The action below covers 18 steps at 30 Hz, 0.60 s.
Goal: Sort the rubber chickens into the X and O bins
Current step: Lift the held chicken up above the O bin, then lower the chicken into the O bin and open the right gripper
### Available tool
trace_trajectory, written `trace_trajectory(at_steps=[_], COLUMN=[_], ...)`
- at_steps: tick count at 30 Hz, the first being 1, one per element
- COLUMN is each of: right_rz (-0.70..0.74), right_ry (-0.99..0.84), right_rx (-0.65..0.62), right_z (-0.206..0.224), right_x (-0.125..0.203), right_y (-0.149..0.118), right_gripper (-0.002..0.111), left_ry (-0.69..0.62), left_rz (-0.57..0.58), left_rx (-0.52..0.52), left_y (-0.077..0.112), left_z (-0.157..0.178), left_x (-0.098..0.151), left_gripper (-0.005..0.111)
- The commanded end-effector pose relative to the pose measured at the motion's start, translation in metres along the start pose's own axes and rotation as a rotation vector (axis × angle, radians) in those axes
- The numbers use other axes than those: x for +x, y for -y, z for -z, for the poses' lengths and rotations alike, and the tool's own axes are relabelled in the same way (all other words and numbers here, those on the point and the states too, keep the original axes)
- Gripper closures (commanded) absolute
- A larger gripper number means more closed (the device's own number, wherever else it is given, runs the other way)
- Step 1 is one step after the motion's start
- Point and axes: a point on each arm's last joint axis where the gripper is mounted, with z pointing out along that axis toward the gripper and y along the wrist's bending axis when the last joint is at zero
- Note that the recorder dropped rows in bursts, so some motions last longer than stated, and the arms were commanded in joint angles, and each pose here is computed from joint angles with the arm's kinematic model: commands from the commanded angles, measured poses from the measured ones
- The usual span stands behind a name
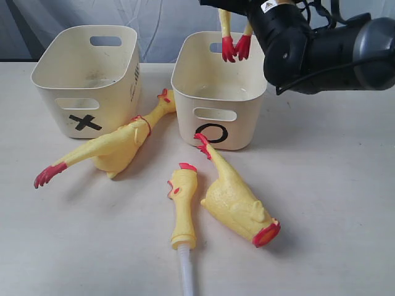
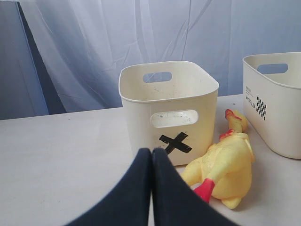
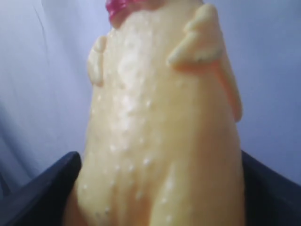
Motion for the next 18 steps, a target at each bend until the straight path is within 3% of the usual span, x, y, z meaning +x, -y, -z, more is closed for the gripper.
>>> trace_trajectory(at_steps=[1, 9, 11, 17, 18], right_rz=[0.075, 0.05, 0.034, 0.011, 0.01], right_ry=[0.076, -0.031, -0.038, -0.102, -0.116], right_rx=[-0.068, -0.077, -0.062, -0.054, -0.059], right_z=[-0.012, -0.044, -0.045, -0.044, -0.044], right_x=[0.022, 0.055, 0.056, 0.061, 0.061], right_y=[-0.003, -0.015, -0.014, -0.014, -0.014], right_gripper=[0.105, 0.103, 0.091, 0.034, 0.029], left_ry=[0.018, 0.018, 0.018, 0.018, 0.018], left_rz=[0.006, 0.006, 0.006, 0.006, 0.006], left_rx=[0.002, 0.002, 0.002, 0.002, 0.002], left_y=[0.0, 0.0, 0.0, 0.0, 0.0], left_z=[0.001, 0.001, 0.001, 0.001, 0.001], left_x=[-0.002, -0.002, -0.002, -0.002, -0.002], left_gripper=[0.107, 0.107, 0.107, 0.107, 0.107])
